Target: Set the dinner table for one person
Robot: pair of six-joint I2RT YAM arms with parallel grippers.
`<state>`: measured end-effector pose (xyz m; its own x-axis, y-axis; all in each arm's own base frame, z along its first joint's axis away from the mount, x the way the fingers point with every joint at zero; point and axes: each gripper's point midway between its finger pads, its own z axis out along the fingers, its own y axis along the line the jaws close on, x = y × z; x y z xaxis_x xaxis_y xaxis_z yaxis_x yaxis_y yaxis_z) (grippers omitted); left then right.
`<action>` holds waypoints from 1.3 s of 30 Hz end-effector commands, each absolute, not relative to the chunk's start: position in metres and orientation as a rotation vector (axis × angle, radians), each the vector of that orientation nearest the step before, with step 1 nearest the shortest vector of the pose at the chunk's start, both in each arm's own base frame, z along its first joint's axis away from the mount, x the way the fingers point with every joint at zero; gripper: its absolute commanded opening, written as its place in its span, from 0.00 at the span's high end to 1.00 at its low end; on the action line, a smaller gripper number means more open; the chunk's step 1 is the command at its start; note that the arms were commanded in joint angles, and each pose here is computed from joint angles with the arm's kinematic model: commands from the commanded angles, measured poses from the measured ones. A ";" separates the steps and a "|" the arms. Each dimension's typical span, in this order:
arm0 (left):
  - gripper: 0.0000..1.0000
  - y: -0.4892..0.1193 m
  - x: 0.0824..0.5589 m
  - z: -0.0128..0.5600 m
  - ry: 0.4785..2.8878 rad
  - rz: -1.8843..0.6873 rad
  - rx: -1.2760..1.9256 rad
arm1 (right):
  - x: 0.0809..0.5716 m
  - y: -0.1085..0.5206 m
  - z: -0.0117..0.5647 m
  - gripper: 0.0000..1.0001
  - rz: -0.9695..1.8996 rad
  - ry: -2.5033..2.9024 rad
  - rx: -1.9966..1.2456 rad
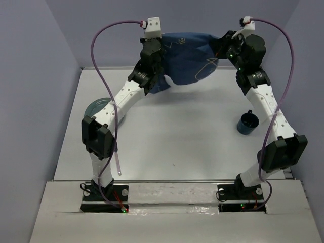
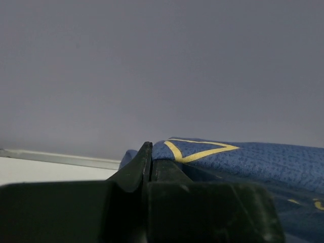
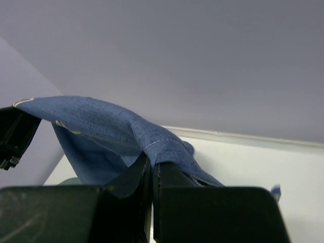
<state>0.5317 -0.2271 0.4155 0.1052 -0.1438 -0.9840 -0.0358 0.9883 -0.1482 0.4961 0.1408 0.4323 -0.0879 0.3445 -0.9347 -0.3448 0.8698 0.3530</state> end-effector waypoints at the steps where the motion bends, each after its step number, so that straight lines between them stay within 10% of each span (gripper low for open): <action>1: 1.00 -0.171 0.474 0.486 1.336 0.202 -0.284 | 0.464 0.121 0.494 1.00 0.498 1.361 -0.087; 4: 0.95 -0.173 0.441 0.443 1.365 0.252 -0.285 | 0.446 0.120 0.428 1.00 0.490 1.466 -0.113; 11: 0.01 -0.178 0.371 0.291 1.532 0.005 -0.344 | 0.401 0.101 0.231 1.00 0.473 1.822 0.086; 15: 0.01 -0.176 0.333 0.230 1.641 -0.176 -0.344 | 0.379 0.082 0.159 1.00 0.388 1.957 0.221; 20: 0.01 -0.178 0.311 0.178 1.761 -0.283 -0.347 | 0.355 0.069 0.130 0.31 0.346 2.025 0.318; 22: 0.01 -0.176 0.304 0.150 1.833 -0.261 -0.344 | 0.349 0.065 0.128 0.20 0.322 2.048 0.356; 39: 0.12 -0.096 0.331 0.081 1.890 -0.198 -0.637 | 0.302 0.079 0.086 0.43 0.465 2.184 0.486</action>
